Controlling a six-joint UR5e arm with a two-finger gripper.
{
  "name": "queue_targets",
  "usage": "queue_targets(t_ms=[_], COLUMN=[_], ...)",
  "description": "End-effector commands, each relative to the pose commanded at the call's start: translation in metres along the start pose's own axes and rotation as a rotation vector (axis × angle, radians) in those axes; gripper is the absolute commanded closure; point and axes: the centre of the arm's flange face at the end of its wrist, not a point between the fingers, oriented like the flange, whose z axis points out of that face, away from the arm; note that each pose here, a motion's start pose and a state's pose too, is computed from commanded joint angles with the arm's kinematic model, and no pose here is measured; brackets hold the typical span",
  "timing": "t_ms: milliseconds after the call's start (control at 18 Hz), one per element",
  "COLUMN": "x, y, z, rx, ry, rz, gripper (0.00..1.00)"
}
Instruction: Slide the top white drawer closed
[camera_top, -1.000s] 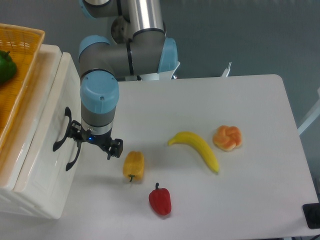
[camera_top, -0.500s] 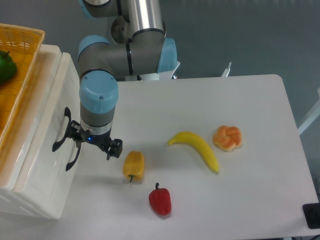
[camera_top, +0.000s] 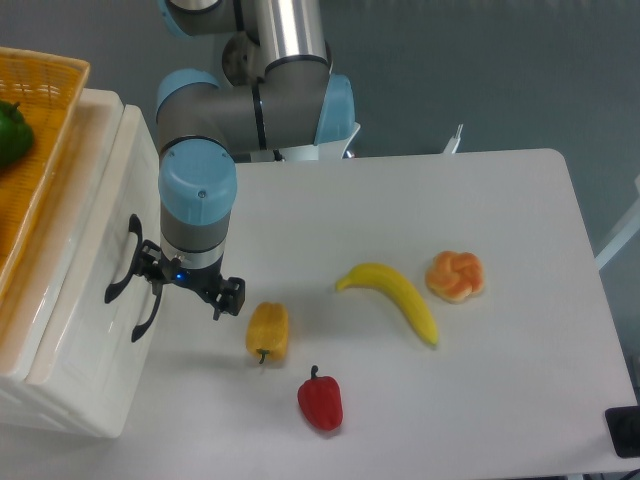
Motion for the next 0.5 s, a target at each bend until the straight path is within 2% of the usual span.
queue_targets(t_ms=[333,500], x=[-0.05,-0.083], y=[0.012,0.023], z=[-0.017,-0.031], rx=[-0.038,-0.036], ry=[-0.12,-0.138], rz=[-0.004,0.061], gripper=[0.0,0.0])
